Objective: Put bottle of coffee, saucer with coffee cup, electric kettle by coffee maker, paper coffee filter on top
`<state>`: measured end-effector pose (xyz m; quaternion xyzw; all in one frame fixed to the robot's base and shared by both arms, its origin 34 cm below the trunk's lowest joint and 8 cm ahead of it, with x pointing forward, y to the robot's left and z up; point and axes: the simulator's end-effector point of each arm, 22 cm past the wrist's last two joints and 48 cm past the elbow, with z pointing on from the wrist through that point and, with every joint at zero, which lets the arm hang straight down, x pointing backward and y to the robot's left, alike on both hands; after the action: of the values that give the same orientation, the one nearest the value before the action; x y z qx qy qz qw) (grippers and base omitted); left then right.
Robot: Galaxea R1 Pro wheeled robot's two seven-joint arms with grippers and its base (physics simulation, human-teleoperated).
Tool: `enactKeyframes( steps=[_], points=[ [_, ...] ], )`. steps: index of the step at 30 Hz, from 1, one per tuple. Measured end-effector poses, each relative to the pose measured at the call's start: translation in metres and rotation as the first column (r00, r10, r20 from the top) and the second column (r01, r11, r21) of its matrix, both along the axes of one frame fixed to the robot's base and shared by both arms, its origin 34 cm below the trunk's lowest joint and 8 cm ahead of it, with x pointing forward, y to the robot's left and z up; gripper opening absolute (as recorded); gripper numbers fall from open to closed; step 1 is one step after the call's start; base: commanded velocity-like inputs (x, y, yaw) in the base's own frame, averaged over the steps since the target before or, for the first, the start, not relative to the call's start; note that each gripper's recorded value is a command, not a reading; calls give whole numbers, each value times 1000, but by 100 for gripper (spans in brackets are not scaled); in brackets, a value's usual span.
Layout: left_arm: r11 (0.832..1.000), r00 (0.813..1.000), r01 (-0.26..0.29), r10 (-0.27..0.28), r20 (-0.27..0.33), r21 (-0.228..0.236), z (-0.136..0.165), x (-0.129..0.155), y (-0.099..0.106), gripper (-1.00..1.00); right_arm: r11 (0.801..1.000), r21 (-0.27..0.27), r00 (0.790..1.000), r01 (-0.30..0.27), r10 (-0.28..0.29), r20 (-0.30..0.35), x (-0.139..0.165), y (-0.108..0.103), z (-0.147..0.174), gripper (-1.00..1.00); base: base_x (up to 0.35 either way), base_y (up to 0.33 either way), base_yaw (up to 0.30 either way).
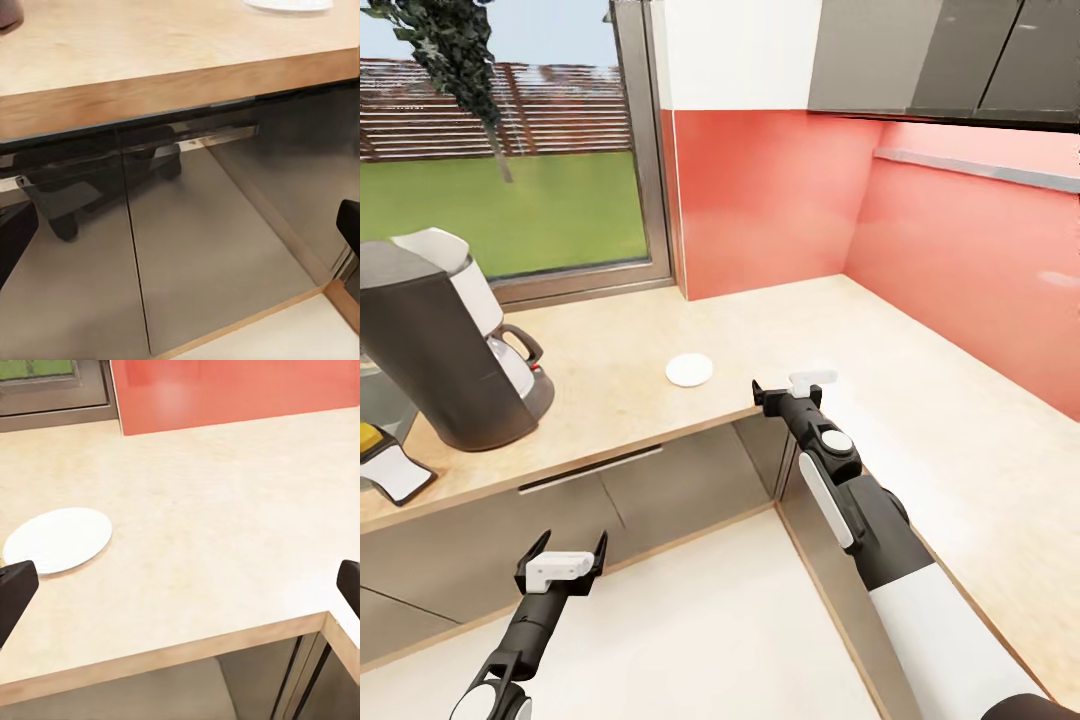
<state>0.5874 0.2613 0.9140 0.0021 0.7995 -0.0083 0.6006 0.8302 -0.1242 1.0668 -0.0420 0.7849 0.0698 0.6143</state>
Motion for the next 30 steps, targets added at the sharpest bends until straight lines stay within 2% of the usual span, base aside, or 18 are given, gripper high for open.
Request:
enactKeyframes(
  steps=[30],
  points=[
    [1000,1000,0,0,30,1,14,2,0,100,1000,1,999,0,0,33,-2,0,23,100,0,0,0]
  ],
)
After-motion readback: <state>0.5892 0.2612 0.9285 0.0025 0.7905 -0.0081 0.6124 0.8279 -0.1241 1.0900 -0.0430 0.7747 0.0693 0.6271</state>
